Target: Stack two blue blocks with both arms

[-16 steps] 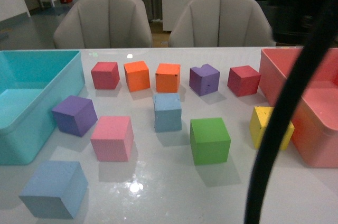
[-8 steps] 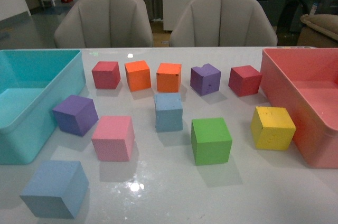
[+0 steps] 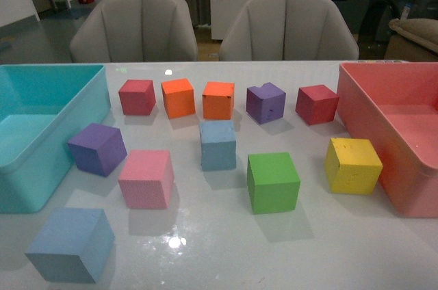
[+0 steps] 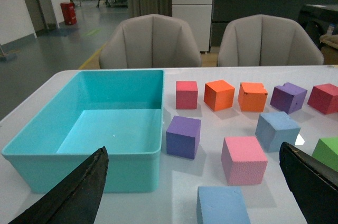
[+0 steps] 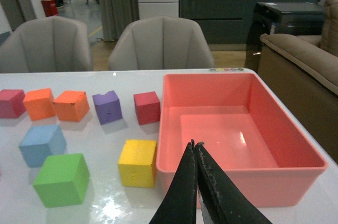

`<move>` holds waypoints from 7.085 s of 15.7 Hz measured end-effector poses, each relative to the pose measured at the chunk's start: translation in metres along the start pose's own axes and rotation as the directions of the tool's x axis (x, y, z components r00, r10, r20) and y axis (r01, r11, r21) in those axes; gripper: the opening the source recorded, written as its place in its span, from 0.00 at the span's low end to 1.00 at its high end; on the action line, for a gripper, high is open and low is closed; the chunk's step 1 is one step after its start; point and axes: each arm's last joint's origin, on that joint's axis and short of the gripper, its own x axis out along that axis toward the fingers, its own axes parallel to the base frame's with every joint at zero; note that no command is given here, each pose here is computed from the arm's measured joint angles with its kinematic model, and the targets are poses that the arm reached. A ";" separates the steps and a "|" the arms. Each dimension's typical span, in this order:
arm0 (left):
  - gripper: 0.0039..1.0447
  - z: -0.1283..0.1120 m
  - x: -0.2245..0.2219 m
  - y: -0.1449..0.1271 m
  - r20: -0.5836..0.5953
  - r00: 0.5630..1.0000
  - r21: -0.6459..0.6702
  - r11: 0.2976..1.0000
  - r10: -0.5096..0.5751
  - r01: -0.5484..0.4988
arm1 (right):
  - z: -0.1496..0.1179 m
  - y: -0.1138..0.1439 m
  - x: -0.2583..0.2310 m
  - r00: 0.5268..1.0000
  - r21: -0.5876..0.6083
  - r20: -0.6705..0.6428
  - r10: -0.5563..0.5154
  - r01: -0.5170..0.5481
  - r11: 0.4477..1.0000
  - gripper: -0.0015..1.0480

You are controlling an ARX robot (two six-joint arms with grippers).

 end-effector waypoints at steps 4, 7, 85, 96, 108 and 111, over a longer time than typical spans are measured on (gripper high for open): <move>0.94 0.000 0.000 0.000 0.000 1.000 0.000 1.000 -0.002 0.002 | -0.006 0.001 -0.011 1.000 -0.001 0.006 0.017 -0.017 1.000 0.02; 0.94 0.000 0.000 0.000 0.000 1.000 0.000 1.000 -0.002 0.002 | -0.011 0.001 -0.017 1.000 -0.001 0.019 0.017 -0.017 1.000 0.02; 0.47 -0.006 0.223 -0.174 -0.680 0.688 0.103 0.896 -0.254 0.432 | -0.015 0.001 -0.039 1.000 -0.002 0.012 0.018 -0.018 1.000 0.94; 0.47 -0.027 0.335 -0.190 -0.742 0.635 0.026 0.937 -0.216 0.349 | -0.015 0.001 -0.039 1.000 -0.002 0.012 0.018 -0.018 1.000 0.94; 0.72 -0.041 0.339 -0.194 -0.722 0.657 0.011 0.947 -0.214 0.321 | -0.015 0.001 -0.039 1.000 -0.002 0.012 0.018 -0.018 1.000 0.94; 0.95 -0.041 0.339 -0.194 -0.717 0.665 0.021 0.947 -0.209 0.321 | -0.015 0.001 -0.039 1.000 -0.002 0.012 0.018 -0.018 1.000 0.94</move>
